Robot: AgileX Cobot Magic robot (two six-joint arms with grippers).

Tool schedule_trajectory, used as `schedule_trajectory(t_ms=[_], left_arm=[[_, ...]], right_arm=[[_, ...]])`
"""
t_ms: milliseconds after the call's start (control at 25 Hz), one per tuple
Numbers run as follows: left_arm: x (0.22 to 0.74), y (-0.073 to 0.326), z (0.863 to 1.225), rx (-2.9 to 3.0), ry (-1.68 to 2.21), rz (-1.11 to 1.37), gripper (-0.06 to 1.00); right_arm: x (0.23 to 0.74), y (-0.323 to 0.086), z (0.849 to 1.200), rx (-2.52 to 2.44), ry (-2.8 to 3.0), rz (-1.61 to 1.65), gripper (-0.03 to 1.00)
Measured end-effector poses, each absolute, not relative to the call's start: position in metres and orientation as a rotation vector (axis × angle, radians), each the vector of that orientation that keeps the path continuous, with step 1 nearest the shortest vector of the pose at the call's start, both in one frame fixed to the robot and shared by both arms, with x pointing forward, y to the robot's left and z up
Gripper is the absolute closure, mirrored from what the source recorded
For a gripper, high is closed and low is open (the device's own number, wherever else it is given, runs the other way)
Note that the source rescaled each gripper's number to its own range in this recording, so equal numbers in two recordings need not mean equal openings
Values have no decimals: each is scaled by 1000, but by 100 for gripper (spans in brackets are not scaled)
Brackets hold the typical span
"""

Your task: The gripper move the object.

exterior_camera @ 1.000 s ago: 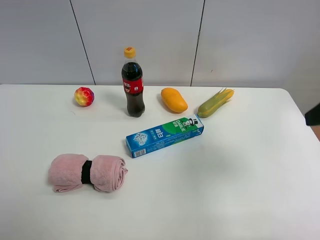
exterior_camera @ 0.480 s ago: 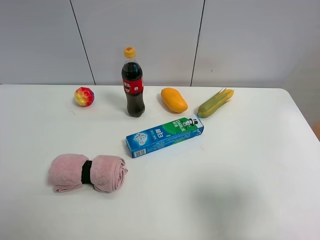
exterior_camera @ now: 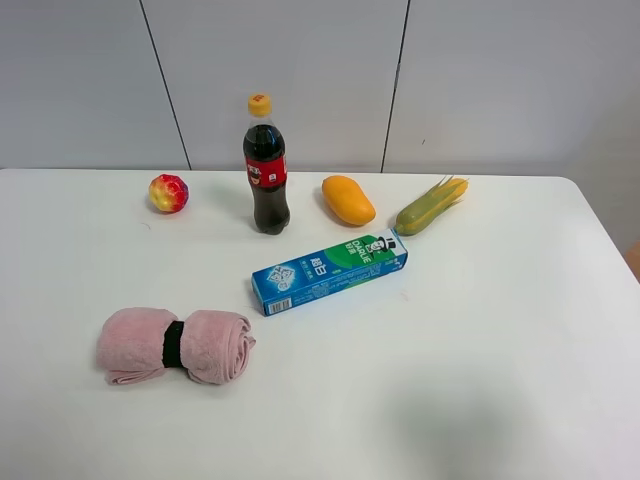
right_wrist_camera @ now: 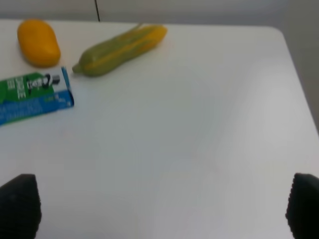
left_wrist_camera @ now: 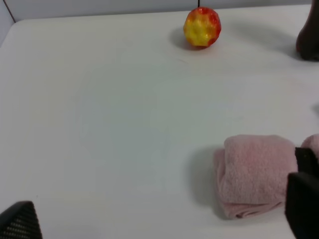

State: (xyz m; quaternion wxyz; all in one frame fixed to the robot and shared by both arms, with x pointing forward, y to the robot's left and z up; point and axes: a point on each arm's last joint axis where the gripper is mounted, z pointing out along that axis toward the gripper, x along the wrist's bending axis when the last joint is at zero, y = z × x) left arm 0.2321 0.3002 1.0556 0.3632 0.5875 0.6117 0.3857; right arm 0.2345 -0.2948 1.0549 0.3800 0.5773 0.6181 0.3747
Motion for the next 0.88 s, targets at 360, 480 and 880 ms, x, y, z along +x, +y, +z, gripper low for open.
schedule_trajectory(t_ms=[360, 480, 880], left_arm=[[232, 300, 1056, 1512, 1574, 993, -6], [232, 300, 1056, 1512, 1574, 993, -6], [232, 300, 1056, 1512, 1574, 993, -6]], right_arm=[[235, -300, 1048, 1579, 1526, 916, -3], [235, -301, 1048, 1591, 1509, 907, -3], [235, -302, 1048, 1599, 1502, 910, -3]])
